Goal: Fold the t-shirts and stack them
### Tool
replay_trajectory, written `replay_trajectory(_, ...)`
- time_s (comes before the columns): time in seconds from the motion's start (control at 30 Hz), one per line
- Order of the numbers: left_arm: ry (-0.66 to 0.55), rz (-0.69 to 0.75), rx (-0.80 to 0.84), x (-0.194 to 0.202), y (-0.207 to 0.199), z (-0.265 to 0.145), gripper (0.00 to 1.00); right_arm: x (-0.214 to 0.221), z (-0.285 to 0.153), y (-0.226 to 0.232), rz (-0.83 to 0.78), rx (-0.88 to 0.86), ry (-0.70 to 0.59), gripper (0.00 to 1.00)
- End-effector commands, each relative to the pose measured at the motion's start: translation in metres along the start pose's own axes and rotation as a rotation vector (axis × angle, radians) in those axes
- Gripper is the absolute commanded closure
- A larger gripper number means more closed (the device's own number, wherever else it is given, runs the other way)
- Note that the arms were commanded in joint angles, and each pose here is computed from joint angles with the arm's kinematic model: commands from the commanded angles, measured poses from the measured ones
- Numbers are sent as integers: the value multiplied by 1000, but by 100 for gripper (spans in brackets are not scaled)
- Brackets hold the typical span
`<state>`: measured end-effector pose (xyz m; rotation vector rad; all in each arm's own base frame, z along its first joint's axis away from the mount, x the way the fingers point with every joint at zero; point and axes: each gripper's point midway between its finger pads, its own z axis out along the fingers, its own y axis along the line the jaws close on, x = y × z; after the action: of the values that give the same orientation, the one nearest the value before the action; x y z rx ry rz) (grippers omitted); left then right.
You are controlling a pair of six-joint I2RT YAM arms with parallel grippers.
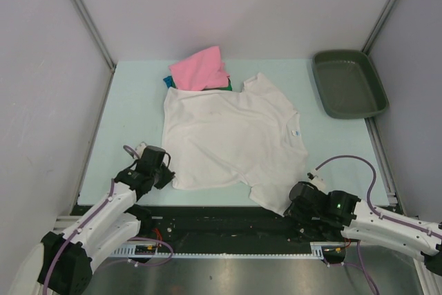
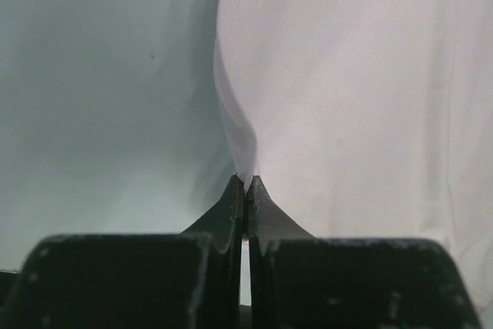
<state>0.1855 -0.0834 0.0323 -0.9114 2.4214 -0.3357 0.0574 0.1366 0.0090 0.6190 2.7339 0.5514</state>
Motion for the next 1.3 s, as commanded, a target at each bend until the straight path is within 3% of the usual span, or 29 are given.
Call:
replay_trajectory(0.0, -19, 7, -2, -4, 3, -1, 100, -8, 3, 4, 12, -7, -53, 96)
replay_trajectory(0.1, -20, 7, 0, -5, 2, -3, 100, -8, 3, 6, 3, -10, -52, 99)
replay_trajectory(0.23, -25, 8, 1, -6, 2, -4, 100, -8, -1, 4, -24, 1, -57, 73)
replay_trajectory(0.33, -24, 5, 3, -6, 2, -4, 100, -7, -3, 5, -41, -2, -54, 61)
replay_trajectory(1.03, -19, 18, 1, -6, 1, -2, 100, 0, 3, 6, -149, 81, -133, 56)
replay_trajectory(1.27, -27, 25, 2, -10, -1, -5, 100, -3, 4, 8, -148, 73, -153, 44)
